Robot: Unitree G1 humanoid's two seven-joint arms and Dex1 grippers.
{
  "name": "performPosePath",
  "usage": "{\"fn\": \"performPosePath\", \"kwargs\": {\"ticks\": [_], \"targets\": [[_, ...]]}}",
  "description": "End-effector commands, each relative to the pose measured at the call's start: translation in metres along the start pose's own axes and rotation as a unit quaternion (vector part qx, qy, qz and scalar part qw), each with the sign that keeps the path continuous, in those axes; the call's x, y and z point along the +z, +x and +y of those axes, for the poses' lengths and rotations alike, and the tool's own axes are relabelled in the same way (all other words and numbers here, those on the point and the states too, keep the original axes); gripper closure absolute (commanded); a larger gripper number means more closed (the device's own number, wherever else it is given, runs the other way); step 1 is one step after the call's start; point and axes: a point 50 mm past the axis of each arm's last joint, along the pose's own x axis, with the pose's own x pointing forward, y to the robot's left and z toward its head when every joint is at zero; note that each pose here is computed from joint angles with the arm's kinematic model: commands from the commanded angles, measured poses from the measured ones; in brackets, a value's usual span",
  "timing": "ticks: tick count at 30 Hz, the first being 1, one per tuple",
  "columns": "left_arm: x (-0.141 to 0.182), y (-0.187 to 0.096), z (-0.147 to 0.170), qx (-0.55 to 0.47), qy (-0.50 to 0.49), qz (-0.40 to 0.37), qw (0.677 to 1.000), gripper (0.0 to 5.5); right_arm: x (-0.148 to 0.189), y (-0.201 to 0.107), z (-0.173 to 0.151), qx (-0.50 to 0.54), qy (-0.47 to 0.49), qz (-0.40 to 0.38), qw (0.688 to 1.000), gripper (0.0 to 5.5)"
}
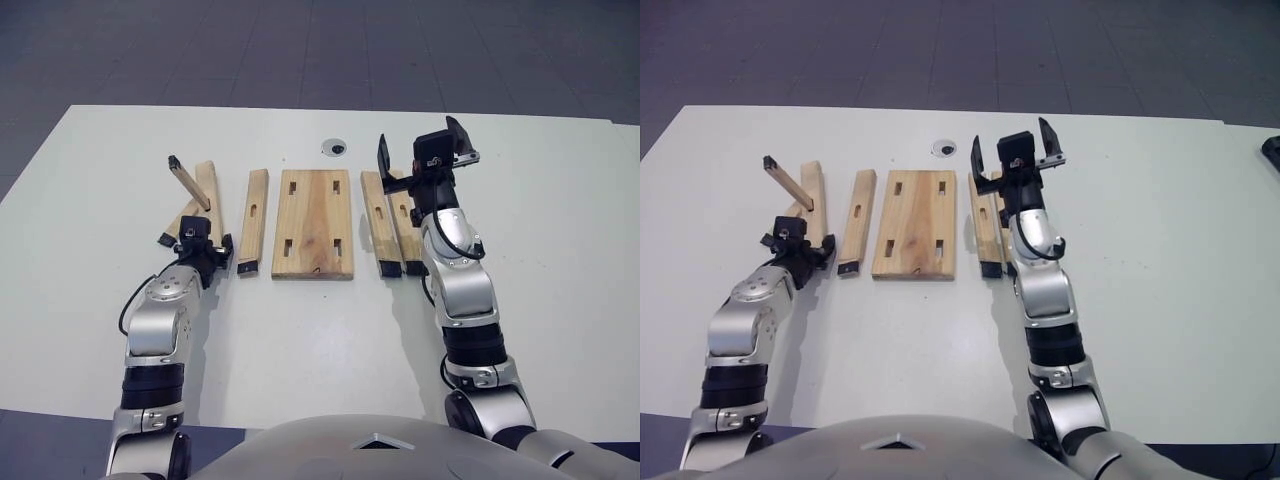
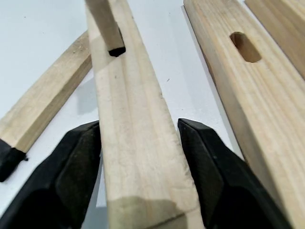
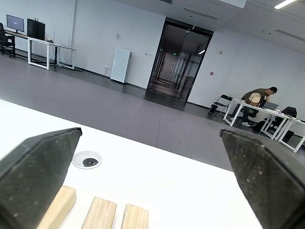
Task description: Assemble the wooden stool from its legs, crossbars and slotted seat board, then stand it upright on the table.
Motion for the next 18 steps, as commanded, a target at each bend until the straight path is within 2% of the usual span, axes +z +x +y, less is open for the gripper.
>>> {"fn": "performPosePath", "kwargs": {"ticks": [1,4,8,10,12,15,18], "targets": [[-0.034,0.0,0.011,0.033,-0.017,0.081,0.996,3.37,0.017,0.007,-0.003,0.001,0.019,-0.014,1.0,0.1],[-0.027,0.002,0.017,0.05,-0.025,0.055,0.997,3.47,0.021,0.011,-0.006,0.006,0.047,-0.014,0.999,0.1],[0.026,-0.003,0.016,0.034,0.003,-0.104,0.994,3.47,0.025,0.021,-0.033,-0.005,0.207,0.018,0.978,0.1],[0.058,-0.01,0.017,0.026,0.011,-0.192,0.981,3.47,0.035,0.03,-0.043,0.03,0.314,0.023,0.949,0.1],[0.091,-0.022,0.018,0.014,0.028,-0.285,0.958,3.47,0.058,0.038,-0.042,0.111,0.408,0.004,0.906,0.1],[0.129,-0.04,0.001,-0.034,0.068,-0.386,0.919,3.47,0.101,0.044,-0.026,0.236,0.467,-0.035,0.852,0.1],[0.143,-0.051,-0.02,-0.101,0.097,-0.43,0.892,3.47,0.129,0.049,-0.014,0.308,0.496,-0.056,0.81,0.1]]}}
